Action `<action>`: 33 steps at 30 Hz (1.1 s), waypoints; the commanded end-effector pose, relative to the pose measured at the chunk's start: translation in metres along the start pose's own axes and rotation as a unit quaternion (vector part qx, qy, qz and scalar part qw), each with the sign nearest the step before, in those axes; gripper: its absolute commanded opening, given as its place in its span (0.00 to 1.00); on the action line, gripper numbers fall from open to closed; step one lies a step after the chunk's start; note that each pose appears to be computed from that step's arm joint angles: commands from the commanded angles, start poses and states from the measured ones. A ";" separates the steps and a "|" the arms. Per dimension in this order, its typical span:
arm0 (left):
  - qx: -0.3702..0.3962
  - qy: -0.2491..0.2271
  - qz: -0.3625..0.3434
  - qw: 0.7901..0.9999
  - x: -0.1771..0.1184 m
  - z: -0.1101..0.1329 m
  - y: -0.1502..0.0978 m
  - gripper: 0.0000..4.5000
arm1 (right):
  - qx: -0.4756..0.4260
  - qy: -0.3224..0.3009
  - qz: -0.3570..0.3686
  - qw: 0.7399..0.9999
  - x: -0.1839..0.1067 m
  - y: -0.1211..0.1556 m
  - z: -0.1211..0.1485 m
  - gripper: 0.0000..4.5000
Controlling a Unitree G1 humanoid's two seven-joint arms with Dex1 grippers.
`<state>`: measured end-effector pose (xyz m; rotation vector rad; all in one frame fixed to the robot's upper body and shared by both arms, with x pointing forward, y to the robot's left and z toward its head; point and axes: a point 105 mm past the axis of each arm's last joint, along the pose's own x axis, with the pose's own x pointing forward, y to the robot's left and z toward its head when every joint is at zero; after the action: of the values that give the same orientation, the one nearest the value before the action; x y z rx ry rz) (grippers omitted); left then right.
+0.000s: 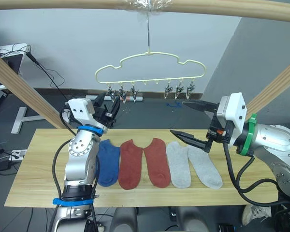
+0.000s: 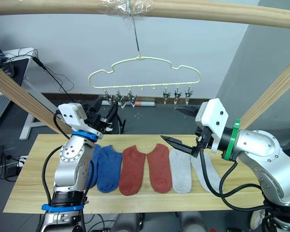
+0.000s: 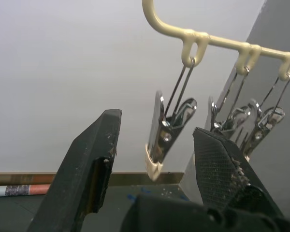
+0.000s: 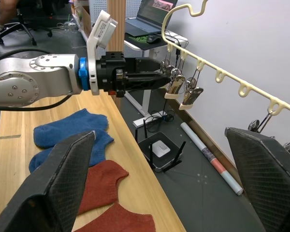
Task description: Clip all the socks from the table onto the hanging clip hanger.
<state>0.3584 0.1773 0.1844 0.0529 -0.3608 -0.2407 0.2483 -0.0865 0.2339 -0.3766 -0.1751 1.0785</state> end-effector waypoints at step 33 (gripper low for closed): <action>0.004 -0.038 -0.012 0.999 0.013 0.025 -0.003 0.05 | -0.002 0.015 -0.033 0.999 -0.007 -0.006 -0.007 1.00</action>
<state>0.3648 0.1714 0.2018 0.0358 -0.3978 -0.2584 0.2541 -0.0930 0.2277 -0.3713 -0.1489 1.0363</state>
